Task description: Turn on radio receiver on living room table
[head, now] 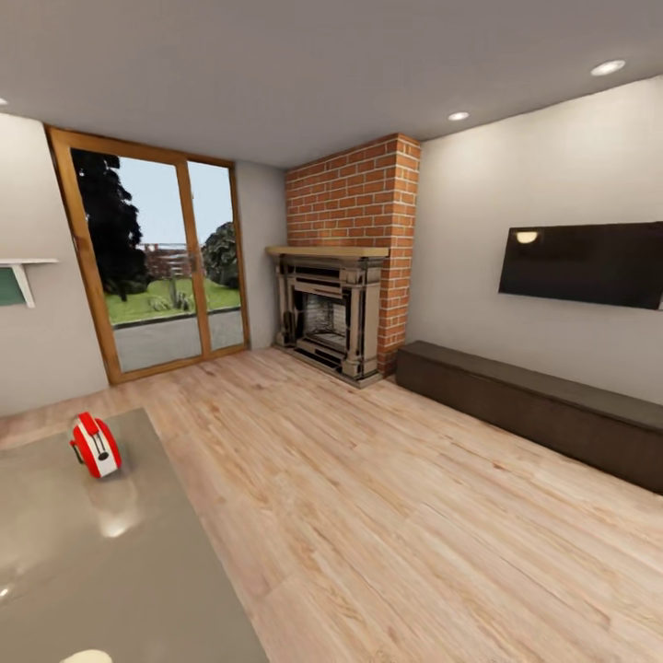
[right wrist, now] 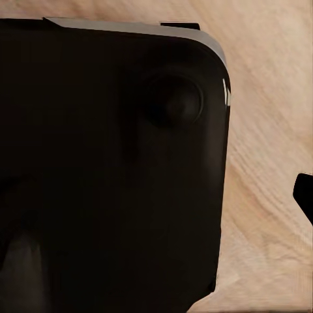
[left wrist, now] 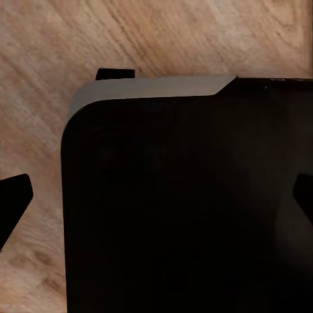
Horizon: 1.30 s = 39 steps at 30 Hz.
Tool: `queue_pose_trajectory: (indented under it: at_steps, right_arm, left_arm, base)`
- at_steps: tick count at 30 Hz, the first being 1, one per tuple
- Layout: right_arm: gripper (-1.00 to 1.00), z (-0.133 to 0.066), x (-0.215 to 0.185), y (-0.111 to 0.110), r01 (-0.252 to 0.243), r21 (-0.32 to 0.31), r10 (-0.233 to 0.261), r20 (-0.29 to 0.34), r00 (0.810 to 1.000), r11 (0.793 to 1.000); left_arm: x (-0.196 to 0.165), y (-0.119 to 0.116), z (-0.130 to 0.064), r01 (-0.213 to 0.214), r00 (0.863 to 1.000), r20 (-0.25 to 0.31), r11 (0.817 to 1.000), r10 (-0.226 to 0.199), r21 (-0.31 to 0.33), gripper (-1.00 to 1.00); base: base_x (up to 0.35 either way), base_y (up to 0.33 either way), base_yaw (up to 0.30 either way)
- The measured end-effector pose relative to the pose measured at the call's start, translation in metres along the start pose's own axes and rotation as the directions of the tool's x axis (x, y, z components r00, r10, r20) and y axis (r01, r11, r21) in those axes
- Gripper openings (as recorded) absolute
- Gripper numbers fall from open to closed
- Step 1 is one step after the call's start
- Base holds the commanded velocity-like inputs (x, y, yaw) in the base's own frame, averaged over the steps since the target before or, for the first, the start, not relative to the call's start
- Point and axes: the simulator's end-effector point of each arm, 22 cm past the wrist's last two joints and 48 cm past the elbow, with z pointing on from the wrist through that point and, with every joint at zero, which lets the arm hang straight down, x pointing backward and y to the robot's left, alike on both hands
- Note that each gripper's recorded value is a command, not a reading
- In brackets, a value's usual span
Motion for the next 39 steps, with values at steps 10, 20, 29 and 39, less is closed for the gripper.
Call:
queue_pose_trajectory:
  at_steps: [10, 20, 29, 39]
  right_arm:
    - [1.00, 0.0000, 0.0000, 0.0000, 0.000, 0.000, 0.000, 0.000, 1.000, 1.000]
    - [1.00, 0.0000, 0.0000, 0.0000, 0.000, 0.000, 0.000, 0.000, 1.000, 1.000]
    - [1.00, 0.0000, 0.0000, 0.0000, 0.000, 0.000, 0.000, 0.000, 1.000, 1.000]
    - [1.00, 0.0000, 0.0000, -0.0019, 0.000, 0.009, 0.000, 0.000, 1.000, 1.000]
  left_arm:
    - [-0.0004, -0.0001, 0.0000, 0.000, 1.000, 0.001, 1.000, 0.000, 0.000, 1.00]
    - [-0.0007, -0.0001, 0.0000, 0.000, 1.000, 0.002, 1.000, 0.000, 0.000, 1.00]
    - [-0.0007, 0.0000, 0.0000, 0.001, 1.000, 0.002, 1.000, -0.001, 0.000, 1.00]
    - [-0.0005, -0.0001, 0.0000, -0.001, 1.000, 0.000, 1.000, 0.001, 0.000, 1.00]
  base:
    - [0.000, 0.000, -0.290]
    - [0.000, 0.000, -0.290]
    - [0.000, 0.000, -0.286]
    - [0.167, 0.000, -0.054]
